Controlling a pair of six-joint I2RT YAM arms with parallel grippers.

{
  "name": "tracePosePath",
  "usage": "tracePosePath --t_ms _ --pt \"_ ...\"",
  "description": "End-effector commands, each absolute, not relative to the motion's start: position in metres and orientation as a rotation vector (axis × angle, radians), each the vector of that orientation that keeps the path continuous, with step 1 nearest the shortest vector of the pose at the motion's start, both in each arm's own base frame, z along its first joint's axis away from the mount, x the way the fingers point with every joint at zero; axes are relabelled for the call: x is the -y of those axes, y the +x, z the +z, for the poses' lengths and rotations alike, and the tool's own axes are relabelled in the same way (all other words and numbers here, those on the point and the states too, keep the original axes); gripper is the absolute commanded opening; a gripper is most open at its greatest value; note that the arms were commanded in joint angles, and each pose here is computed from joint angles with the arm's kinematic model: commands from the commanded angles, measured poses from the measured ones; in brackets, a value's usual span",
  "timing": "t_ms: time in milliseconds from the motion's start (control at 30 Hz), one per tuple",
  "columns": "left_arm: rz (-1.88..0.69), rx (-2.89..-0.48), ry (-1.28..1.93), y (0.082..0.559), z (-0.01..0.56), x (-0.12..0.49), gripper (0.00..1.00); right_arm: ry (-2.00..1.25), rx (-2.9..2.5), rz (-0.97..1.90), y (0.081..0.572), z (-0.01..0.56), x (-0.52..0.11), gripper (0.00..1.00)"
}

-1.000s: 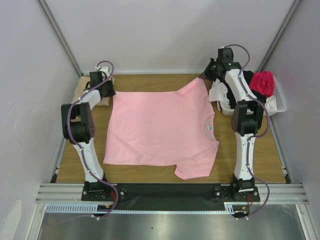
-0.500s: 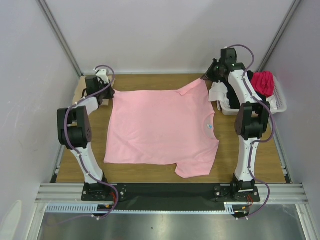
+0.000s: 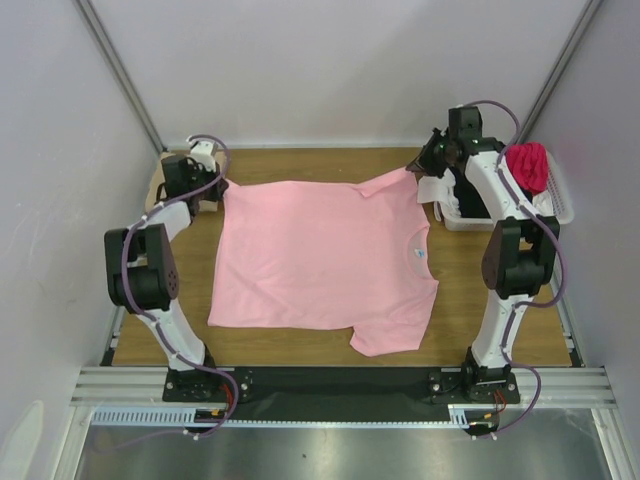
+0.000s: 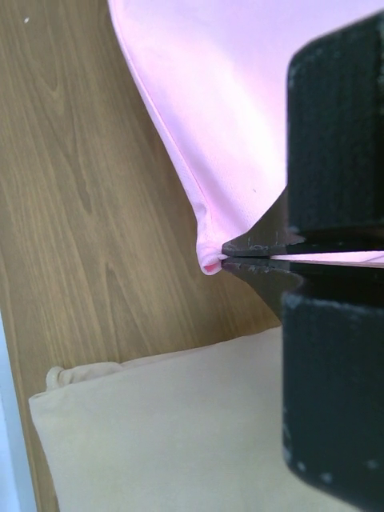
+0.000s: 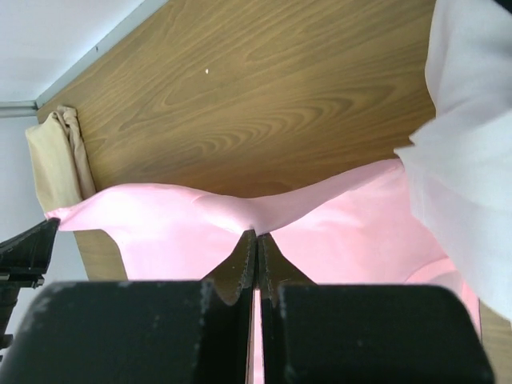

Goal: Fold and stack the t-shirts
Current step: Fold the tshirt

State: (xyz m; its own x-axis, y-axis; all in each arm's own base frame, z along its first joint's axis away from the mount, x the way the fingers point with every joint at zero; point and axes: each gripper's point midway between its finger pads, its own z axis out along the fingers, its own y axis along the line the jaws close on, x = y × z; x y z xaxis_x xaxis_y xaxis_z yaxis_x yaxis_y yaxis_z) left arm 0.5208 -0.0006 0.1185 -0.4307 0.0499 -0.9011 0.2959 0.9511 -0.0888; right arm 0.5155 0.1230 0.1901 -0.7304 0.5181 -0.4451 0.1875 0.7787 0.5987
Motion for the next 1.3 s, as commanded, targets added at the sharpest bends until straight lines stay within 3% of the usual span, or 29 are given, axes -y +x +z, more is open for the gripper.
tracePosePath --t_ms 0,500,900,1267 --pt "-0.289 -1.920 0.357 0.506 0.150 0.004 0.00 0.517 -2.272 0.735 0.506 0.224 -0.121 0.00" --pt "-0.271 -1.903 0.409 0.460 0.175 0.007 0.00 0.572 -2.311 0.714 0.445 0.220 -0.109 0.00" --pt "-0.196 -1.978 0.387 0.407 0.142 0.002 0.00 0.665 -2.417 0.715 0.392 0.185 -0.095 0.00" --pt "-0.133 -2.037 0.335 0.405 0.119 -0.011 0.00 0.762 -2.508 0.743 0.350 0.148 -0.097 0.00"
